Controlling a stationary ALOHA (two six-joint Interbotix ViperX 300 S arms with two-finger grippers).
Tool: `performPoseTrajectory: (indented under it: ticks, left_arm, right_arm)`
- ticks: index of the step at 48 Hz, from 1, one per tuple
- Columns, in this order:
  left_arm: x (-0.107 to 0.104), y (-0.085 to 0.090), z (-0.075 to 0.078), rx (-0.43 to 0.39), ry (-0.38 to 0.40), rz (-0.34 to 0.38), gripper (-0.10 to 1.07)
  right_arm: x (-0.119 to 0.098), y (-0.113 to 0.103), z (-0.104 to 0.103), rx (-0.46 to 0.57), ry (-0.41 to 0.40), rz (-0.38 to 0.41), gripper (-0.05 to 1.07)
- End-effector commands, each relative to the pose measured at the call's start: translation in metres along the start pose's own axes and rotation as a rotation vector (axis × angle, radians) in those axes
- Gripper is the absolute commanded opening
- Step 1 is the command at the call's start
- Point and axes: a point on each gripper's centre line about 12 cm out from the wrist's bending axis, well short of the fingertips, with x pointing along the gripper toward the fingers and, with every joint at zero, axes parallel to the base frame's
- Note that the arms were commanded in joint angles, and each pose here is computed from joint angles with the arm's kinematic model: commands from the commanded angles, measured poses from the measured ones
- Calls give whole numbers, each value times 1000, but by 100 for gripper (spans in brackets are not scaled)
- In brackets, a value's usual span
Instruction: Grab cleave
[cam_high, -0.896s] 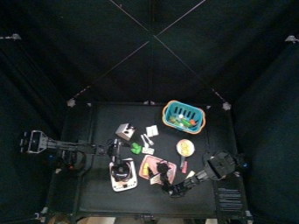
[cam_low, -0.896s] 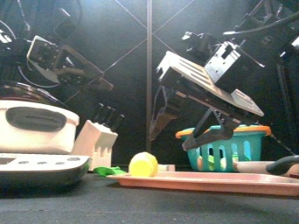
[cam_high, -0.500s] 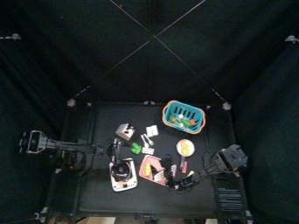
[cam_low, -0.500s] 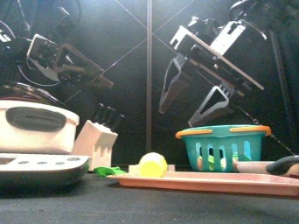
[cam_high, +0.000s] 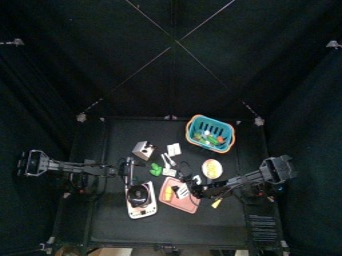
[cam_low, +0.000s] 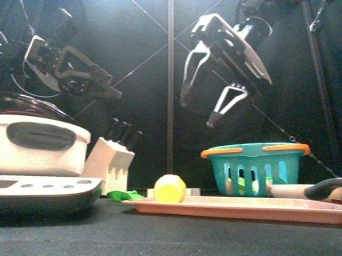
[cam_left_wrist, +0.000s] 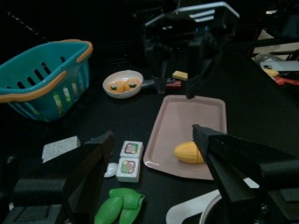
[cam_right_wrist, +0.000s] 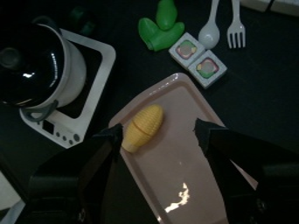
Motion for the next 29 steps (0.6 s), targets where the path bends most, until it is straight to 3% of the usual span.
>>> performPoseTrajectory:
  ticks: [1, 9, 16, 23, 29]
  left_arm:
    - [-4, 3, 8, -15, -36, 18, 104]
    - [-19, 6, 11, -70, -72, 56, 104]
    - [-30, 9, 9, -111, -91, 84, 104]
    - [-39, 13, 8, -142, -105, 117, 104]
    - [-44, 21, 6, -165, -113, 159, 104]
  right_arm:
    - [-29, 8, 32, 15, -19, 68, 97]
    - [-46, 3, 65, -67, -33, 58, 97]
    - [-56, 5, 98, -146, -91, 64, 97]
    - [-59, 5, 131, -244, -169, 66, 97]
    - [-55, 2, 152, -265, -204, 79, 96]
